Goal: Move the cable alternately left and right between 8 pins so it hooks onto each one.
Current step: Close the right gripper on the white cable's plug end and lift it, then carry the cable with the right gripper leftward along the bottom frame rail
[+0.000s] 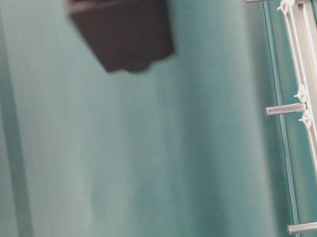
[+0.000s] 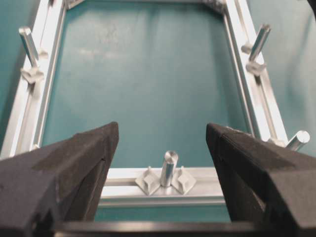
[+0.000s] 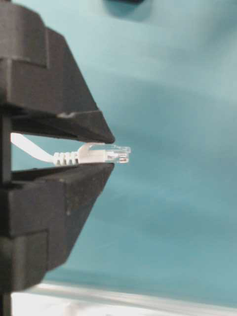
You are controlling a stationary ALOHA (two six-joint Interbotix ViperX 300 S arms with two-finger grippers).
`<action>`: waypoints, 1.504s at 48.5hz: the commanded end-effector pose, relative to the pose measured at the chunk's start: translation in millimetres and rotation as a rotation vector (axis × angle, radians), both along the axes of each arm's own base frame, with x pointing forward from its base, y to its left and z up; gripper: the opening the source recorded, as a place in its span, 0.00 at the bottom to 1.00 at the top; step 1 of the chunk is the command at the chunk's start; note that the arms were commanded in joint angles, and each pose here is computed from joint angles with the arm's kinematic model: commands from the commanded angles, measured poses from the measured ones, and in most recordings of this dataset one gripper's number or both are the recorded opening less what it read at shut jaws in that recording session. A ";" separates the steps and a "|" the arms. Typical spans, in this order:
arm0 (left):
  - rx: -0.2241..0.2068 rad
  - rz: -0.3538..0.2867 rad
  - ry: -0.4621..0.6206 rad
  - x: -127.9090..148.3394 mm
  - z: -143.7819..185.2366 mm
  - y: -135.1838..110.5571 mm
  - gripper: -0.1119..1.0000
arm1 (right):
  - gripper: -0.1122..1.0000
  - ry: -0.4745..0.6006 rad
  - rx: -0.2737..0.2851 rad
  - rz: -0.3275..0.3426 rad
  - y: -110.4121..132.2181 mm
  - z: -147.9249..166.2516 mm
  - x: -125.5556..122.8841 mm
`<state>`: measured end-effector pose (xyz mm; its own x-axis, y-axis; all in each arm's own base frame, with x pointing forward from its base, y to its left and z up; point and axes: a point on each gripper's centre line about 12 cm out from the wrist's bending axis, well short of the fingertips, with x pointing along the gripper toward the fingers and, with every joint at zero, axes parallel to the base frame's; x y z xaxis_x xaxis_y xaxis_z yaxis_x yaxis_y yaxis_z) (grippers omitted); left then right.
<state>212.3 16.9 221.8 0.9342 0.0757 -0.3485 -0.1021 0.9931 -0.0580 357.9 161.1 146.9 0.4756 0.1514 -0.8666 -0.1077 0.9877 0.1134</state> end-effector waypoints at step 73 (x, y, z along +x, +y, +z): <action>-0.005 -0.116 0.009 -62.8 -8.7 -21.8 0.78 | 0.25 -0.112 -0.158 -0.373 -135.7 29.7 87.3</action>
<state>148.2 -4.2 210.6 0.9321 -0.0308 -0.3608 0.0093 0.9981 -0.0612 432.9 21.5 155.9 0.5212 -0.1958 -0.8307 0.2984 0.9537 -0.0376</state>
